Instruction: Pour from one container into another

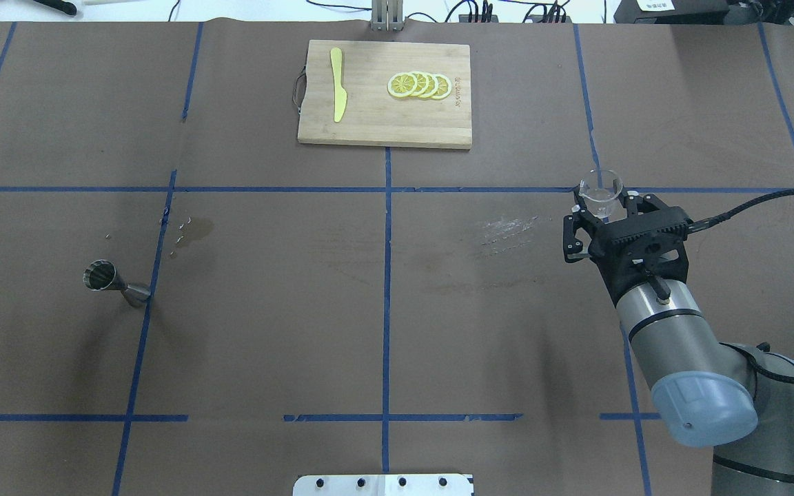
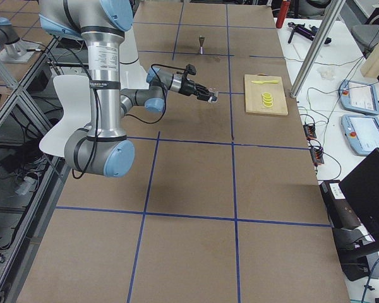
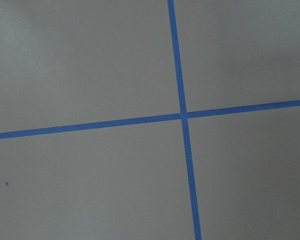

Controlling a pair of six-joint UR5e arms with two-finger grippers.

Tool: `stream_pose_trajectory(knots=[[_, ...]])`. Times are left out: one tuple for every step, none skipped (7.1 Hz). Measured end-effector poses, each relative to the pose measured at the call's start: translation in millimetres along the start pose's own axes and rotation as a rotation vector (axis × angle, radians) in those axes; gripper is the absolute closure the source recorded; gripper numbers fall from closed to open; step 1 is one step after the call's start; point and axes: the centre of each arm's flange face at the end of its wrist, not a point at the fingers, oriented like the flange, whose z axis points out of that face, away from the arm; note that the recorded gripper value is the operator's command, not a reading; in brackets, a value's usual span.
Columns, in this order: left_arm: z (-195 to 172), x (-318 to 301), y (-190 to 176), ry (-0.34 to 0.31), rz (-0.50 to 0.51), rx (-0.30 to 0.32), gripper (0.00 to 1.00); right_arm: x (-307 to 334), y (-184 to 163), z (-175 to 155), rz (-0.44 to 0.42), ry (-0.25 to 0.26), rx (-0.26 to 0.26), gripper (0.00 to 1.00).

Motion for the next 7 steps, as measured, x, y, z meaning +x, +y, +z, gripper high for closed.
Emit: stream_pose_trajectory(knots=[[0.0,-0.2,0.2,0.0,-0.001,0.0,0.0,8.4,21.7,8.1,0.062,0.011,-0.01,1.0],[0.0,-0.1,0.1,0.0,0.0,0.001,0.0,16.3,40.9,15.1,0.135,0.023,-0.018,1.0],[0.0,0.2,-0.3,0.0,0.002,0.001,0.0,26.1,58.8,20.3,0.194,0.039,-0.028,1.0],[-0.1,0.5,-0.6,0.0,0.002,0.001,0.0,38.0,78.3,25.3,0.223,0.062,-0.039,1.0],[-0.1,0.6,-0.6,0.0,0.003,0.001,0.0,47.5,97.6,29.8,0.229,0.081,-0.049,1.0],[-0.2,0.6,-0.7,0.0,0.003,0.001,0.0,51.6,113.0,31.8,0.232,0.089,-0.054,1.0],[-0.7,1.0,-1.1,0.001,0.003,0.002,0.0,50.8,123.6,30.2,0.235,0.09,-0.051,1.0]])
